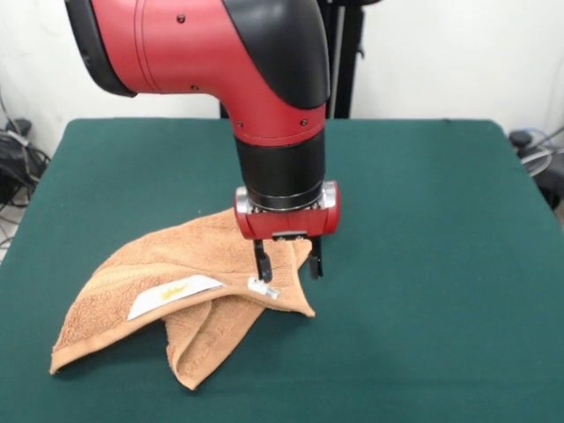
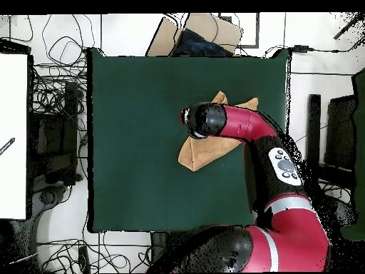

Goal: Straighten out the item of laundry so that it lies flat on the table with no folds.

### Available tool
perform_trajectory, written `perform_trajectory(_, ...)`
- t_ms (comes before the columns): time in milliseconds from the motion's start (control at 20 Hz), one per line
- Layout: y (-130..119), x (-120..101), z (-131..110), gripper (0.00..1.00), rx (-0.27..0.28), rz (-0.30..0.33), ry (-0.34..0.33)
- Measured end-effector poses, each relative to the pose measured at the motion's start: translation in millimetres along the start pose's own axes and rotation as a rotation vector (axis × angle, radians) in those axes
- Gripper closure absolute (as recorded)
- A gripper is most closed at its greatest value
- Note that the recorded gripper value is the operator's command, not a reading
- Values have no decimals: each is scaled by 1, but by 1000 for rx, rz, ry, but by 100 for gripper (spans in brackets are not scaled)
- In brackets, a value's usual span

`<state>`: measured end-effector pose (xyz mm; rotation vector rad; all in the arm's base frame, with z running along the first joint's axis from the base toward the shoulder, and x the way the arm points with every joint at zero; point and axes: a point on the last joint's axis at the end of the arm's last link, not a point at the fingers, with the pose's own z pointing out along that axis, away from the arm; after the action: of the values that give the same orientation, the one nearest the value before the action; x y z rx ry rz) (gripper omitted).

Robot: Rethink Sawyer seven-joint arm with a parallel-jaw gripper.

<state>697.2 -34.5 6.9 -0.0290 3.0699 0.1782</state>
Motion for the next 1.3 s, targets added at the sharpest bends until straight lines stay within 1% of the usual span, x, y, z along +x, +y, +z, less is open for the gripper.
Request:
perform_trajectory(450, -6, -7, -1, 0, 5, 6, -14)
perform_trajectory(750, -6, -6, 1, 0, 3, 7, -11)
perform_trajectory(1100, 0, -4, 7, 0, -1, 1, -3)
perform_trajectory(1300, 9, 0, 14, 0, -6, -10, 8)
